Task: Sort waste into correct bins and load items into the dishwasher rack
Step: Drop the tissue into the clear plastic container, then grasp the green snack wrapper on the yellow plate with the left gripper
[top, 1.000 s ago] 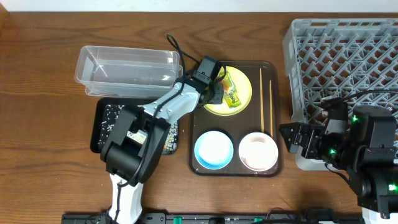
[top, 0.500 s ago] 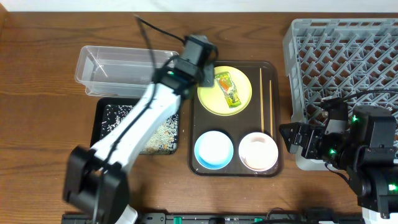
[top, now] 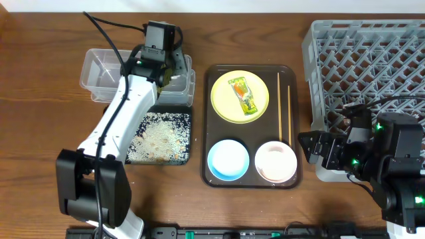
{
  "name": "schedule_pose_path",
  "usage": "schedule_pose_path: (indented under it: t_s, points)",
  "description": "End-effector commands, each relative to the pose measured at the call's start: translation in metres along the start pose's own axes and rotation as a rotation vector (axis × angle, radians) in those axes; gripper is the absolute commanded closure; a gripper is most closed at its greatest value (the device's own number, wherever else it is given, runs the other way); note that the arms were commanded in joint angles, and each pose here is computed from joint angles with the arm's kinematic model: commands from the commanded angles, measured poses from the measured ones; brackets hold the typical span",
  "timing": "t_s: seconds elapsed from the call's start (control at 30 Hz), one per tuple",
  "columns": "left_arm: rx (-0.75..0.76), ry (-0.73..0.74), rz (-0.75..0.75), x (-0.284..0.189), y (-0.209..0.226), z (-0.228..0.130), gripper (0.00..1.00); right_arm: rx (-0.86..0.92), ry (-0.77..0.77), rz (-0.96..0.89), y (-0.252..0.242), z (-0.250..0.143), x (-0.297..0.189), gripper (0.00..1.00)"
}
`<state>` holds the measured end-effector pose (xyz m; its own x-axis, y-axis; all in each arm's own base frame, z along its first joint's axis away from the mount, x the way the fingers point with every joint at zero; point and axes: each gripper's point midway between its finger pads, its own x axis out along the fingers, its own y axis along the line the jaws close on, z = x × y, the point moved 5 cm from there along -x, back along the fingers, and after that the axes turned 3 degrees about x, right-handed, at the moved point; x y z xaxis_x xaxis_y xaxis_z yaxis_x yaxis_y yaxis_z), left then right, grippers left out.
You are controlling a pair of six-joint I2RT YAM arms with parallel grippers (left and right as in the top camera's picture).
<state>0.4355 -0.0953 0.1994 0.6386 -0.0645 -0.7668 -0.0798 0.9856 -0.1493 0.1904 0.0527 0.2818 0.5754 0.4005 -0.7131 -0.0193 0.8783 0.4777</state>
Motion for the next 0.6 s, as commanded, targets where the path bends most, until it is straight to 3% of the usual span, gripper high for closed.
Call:
schedule_pose_path:
  t_s: [0.0,0.3,0.57]
  points:
    - [0.074,0.028,-0.132,-0.006,-0.039,-0.012,0.46,0.015,-0.014,-0.001,0.001,0.002,-0.005,0.07]
    - [0.332,0.082,-0.266,0.031,-0.138,-0.076,0.45,0.018,-0.009,-0.006,0.0,0.001,-0.005,0.07]
    - [0.339,0.209,-0.262,0.087,-0.157,-0.135,0.45,0.022,0.001,-0.009,-0.001,-0.001,-0.005,0.07]
